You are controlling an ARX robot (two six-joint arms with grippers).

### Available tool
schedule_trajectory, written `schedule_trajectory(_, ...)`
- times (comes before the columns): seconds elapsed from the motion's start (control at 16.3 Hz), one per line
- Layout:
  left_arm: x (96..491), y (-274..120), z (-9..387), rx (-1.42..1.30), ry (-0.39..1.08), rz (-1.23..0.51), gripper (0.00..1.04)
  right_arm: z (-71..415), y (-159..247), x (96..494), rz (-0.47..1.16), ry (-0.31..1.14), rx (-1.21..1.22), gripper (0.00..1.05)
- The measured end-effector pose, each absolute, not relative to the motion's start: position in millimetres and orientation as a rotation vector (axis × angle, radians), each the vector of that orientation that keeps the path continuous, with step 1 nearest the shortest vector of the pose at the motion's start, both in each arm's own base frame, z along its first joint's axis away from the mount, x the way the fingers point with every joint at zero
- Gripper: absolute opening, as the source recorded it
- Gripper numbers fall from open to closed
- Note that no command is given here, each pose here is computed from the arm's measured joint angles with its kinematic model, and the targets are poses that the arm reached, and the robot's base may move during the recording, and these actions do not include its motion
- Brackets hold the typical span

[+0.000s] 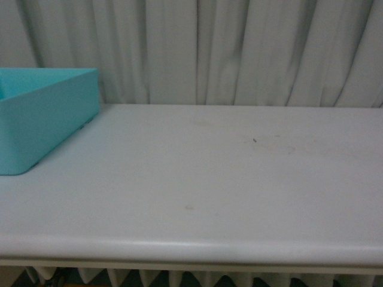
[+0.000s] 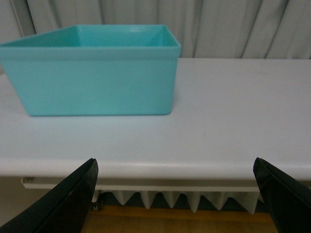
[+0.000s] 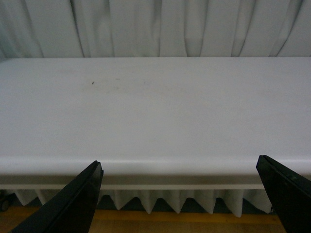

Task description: Wind up and store yellow beetle toy

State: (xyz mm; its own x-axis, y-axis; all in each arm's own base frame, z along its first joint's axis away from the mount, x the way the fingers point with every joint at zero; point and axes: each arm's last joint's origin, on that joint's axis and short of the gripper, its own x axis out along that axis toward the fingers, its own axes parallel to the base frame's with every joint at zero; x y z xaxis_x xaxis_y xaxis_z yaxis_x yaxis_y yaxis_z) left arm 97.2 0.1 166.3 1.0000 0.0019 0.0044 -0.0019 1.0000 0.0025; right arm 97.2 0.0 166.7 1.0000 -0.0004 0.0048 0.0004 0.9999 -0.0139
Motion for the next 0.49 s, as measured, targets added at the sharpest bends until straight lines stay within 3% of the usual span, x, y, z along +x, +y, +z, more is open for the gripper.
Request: schedule_trajectory(0.49, 97.2, 0.1, 166.3, 0.003, -0.004, 0.0, 0.98, 166.7, 0.0, 97.2, 0.0, -0.005, -0.014, 0.98)
